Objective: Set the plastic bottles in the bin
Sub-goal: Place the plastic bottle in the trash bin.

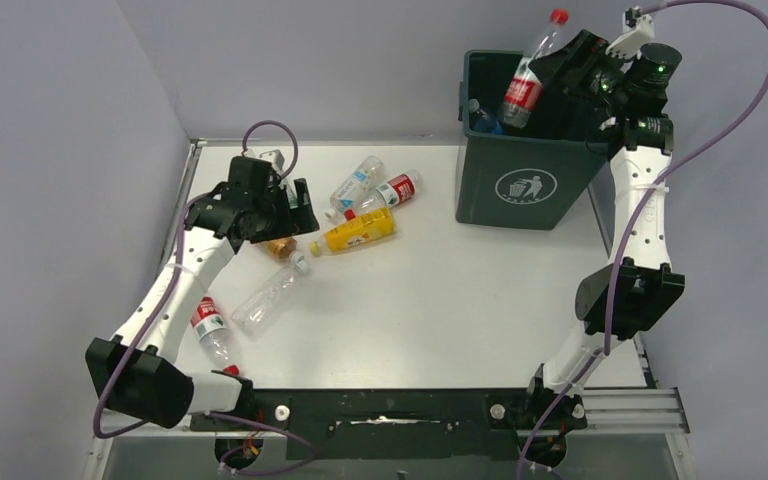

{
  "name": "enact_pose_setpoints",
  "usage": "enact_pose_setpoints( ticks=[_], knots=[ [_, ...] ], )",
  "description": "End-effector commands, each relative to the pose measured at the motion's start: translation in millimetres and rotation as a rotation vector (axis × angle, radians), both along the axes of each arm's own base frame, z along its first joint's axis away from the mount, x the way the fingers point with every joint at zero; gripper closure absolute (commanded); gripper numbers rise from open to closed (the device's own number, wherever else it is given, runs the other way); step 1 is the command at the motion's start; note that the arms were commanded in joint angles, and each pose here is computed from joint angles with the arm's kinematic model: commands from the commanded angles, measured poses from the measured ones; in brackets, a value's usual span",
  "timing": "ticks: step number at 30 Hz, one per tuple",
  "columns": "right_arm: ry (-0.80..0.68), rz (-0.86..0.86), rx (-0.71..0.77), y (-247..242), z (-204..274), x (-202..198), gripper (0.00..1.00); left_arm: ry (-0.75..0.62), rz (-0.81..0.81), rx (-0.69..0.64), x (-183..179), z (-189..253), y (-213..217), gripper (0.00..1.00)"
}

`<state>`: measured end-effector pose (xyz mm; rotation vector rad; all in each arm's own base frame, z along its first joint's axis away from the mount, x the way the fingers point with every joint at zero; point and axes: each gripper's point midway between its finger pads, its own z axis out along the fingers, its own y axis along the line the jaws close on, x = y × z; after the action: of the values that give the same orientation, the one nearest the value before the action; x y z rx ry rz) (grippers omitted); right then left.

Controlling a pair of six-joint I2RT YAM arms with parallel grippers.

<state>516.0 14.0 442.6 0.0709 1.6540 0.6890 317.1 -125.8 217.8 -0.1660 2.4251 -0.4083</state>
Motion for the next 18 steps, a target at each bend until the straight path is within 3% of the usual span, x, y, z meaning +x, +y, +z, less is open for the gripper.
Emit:
enact_pose_setpoints(
  ticks=[1,9,12,18],
  knots=[
    [-0.007,-0.028,-0.084,-7.1,13.9,-13.2,0.02,-0.016,0.001,0.050,8.0,6.2,8.2,0.12],
    [0.029,-0.084,-0.117,-11.8,15.1,-40.0,0.02,0.056,-0.037,0.105,10.3,-20.5,8.6,0.12],
    [0.019,-0.067,-0.102,-3.0,17.5,-59.9,0.02,0.079,-0.080,0.097,13.0,-30.0,-1.0,0.12],
    [-0.033,-0.009,-0.094,29.3,26.8,-111.9,0.02,0.126,-0.120,0.216,13.2,-49.1,-10.8,0.12]
  ],
)
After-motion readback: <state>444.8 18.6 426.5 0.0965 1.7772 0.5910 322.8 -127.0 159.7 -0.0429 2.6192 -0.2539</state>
